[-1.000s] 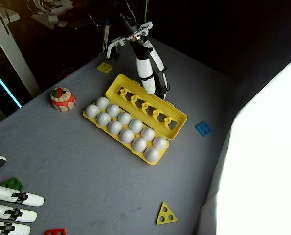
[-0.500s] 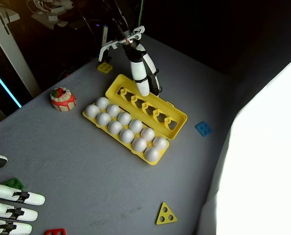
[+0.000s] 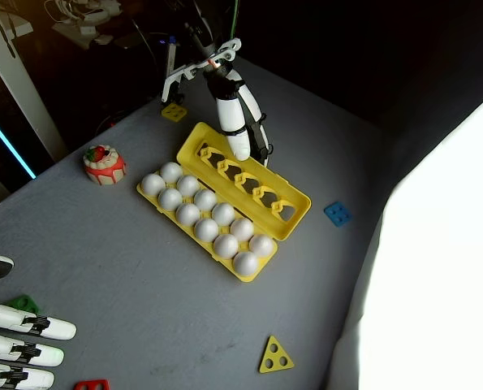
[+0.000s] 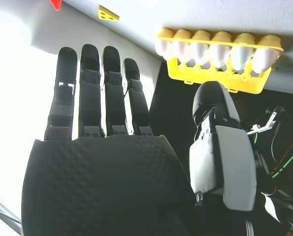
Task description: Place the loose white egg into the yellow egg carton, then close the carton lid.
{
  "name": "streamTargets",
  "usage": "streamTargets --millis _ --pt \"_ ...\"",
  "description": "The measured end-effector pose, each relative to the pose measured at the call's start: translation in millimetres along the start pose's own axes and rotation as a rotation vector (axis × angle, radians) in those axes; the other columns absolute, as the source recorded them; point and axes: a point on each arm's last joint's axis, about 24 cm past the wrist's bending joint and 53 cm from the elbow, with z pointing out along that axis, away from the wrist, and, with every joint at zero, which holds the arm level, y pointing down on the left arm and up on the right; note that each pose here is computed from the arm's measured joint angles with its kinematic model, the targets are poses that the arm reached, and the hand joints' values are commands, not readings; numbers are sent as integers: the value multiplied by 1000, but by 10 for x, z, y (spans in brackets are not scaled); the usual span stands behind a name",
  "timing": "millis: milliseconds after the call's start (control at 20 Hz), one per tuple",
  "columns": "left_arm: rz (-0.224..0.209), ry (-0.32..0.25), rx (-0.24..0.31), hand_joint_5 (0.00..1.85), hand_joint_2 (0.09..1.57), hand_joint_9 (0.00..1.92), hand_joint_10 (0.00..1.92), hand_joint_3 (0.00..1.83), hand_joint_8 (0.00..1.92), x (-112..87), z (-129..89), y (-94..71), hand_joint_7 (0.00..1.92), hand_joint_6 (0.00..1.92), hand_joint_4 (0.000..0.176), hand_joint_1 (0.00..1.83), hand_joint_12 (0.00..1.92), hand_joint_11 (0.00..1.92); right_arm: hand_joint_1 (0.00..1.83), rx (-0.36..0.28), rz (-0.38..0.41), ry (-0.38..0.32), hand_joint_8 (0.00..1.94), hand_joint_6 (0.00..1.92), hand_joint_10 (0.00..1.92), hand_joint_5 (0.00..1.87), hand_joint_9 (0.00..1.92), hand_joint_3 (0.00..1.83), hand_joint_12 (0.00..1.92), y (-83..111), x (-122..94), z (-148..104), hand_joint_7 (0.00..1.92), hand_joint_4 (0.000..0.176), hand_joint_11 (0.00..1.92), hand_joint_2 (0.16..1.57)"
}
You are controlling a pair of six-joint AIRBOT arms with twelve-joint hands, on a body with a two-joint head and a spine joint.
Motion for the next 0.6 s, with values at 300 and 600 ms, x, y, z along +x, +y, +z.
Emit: streamTargets --millis 300,600 --pt "22 69 36 169 1394 0 977 2 590 332 -267 -180 168 457 27 286 1384 0 136 -2 0 -4 1 5 2 302 357 2 1077 5 -9 1 399 0 0 1200" --pt "56 116 28 183 1394 0 964 0 555 539 -487 -79 187 444 20 302 1388 0 168 -3 0 -4 6 13 6 337 376 0 1127 11 -6 4 418 0 0 1193"
